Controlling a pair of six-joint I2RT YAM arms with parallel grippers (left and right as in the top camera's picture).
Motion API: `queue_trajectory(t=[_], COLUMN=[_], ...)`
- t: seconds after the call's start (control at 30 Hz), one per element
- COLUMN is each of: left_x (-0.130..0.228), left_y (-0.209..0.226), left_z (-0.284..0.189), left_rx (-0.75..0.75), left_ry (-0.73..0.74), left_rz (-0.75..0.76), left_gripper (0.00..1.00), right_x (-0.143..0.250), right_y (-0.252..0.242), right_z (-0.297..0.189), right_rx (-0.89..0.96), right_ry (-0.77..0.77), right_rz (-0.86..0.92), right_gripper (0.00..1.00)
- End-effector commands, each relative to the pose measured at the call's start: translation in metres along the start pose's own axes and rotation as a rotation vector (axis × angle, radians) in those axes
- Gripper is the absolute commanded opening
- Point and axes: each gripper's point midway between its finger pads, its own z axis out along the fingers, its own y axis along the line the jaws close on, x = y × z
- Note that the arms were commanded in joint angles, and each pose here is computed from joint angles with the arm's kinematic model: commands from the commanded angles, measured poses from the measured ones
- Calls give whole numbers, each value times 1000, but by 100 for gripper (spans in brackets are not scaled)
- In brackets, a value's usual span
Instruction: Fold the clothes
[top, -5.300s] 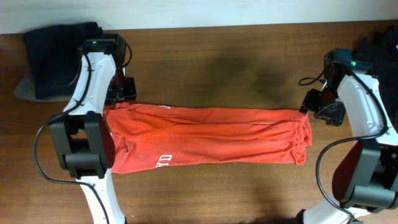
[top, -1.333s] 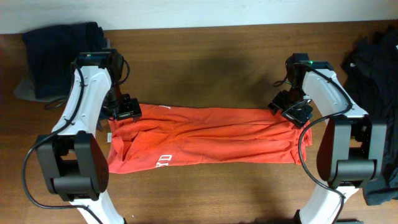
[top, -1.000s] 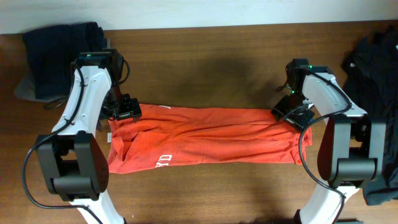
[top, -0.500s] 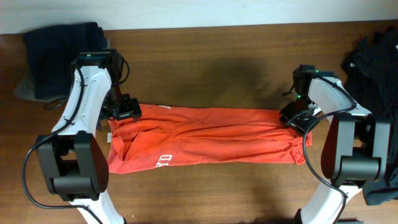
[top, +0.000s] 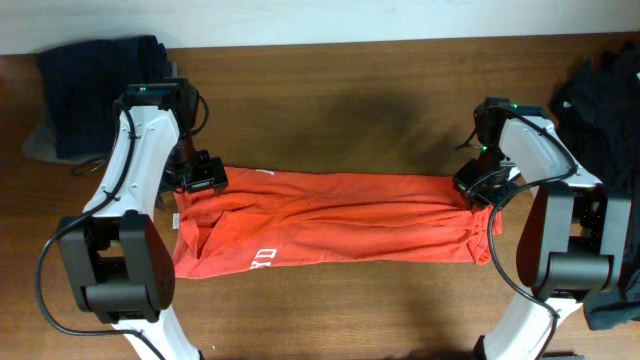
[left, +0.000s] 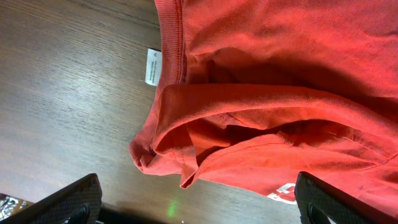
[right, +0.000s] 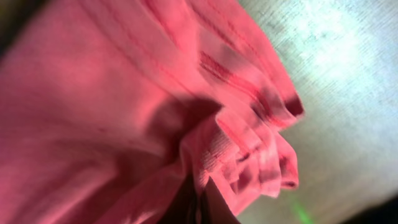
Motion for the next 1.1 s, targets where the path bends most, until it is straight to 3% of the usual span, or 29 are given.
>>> queue_trajectory(t=[0.0,0.37,0.67,0.87,0.93,0.97,1.0,1.03,1.07], left_x=[0,-2,-2,-2,-2,-2,-2,-2,-2], left_y=[-1,-1,-1,-1,-1,-1,-1,-1,-1], left_z=[-2,-2,-3,-2,-3,-2,-3,-3,-3], left_rx=[10,13,13,13,13,13,13,13,13], left_ry=[-8,-15,-16,-16,-16,-15,-15,-15,-15], left_rz=[16,19,20,20,20,20,20,20,20], left_gripper=[99,99,99,99,99,99,99,99,99], right_x=[-5,16,6,6,6,7,7,8,8], right_y=[-8,-30,-54,-67,-67,-67,-68,-68,-68], right_z=[-8,-11,-16,-19,-19,-19,-20,-20,-20], right_rx=[31,123,258,323,325,326,328,330,332], right_ry=[-26,60,-5,-13,-6,-2,4,9,12], right_rz=[1,-42,-71,-86,-114,-132,-149,-165,-177], right_gripper=[4,4,6,13,26,45,75,94,96])
